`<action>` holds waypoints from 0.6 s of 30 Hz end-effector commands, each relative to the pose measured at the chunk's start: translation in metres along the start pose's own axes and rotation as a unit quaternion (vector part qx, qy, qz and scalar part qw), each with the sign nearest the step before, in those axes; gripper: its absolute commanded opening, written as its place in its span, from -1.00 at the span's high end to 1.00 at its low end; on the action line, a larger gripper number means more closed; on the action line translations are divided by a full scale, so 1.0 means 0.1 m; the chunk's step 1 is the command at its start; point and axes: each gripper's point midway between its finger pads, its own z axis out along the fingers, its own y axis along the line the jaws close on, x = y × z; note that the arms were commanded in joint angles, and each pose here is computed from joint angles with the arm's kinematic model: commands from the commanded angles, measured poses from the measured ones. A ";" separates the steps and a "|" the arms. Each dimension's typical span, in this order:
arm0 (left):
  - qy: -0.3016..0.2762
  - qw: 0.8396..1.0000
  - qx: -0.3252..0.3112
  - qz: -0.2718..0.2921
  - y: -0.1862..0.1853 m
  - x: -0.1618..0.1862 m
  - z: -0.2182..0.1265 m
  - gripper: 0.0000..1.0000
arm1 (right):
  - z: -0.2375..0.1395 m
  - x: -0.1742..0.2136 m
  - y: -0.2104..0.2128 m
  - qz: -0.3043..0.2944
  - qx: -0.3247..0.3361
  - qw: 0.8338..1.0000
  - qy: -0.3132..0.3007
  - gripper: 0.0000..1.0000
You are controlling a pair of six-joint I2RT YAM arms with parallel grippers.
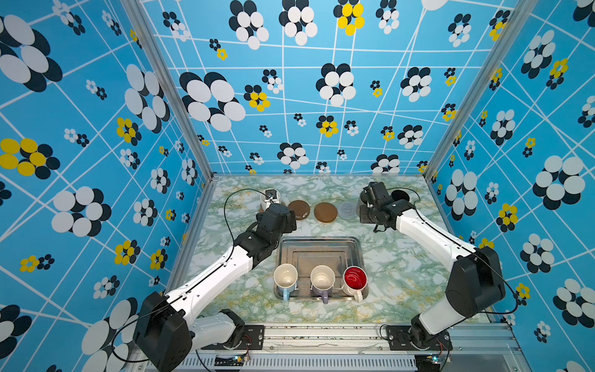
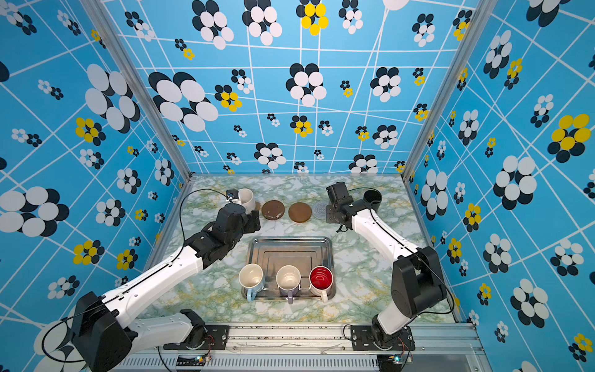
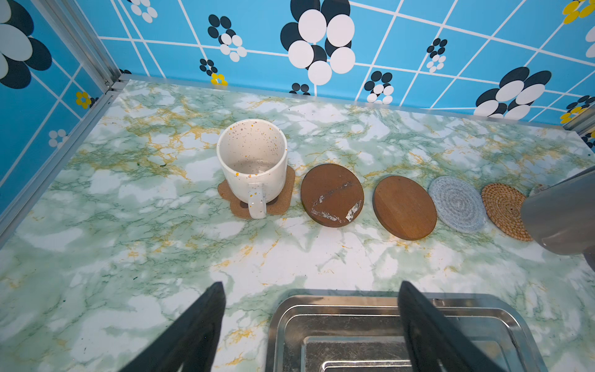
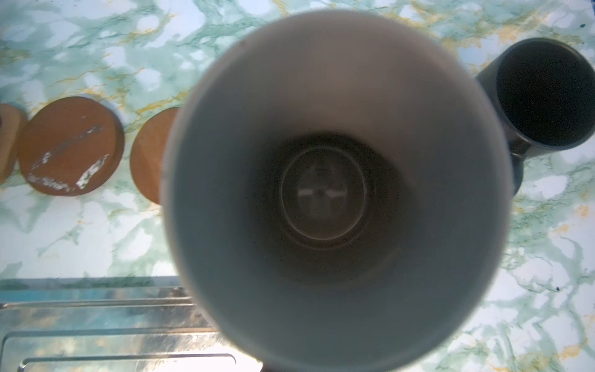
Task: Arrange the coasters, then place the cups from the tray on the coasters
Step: 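Close the right gripper on the grey mug's handle and lift it off the tray, then carry the grey mug with the right gripper over the rattan coaster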
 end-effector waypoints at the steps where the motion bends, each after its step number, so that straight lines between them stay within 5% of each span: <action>1: -0.007 1.000 -0.004 0.003 0.02 -0.03 0.00 -0.70 | -0.05 -0.42 -0.02 0.010 -0.007 0.998 -0.054 1.00; 18: -0.004 1.000 -0.005 0.004 0.01 -0.03 0.03 -0.70 | 0.35 -0.46 -0.31 0.028 0.025 0.999 -0.034 1.00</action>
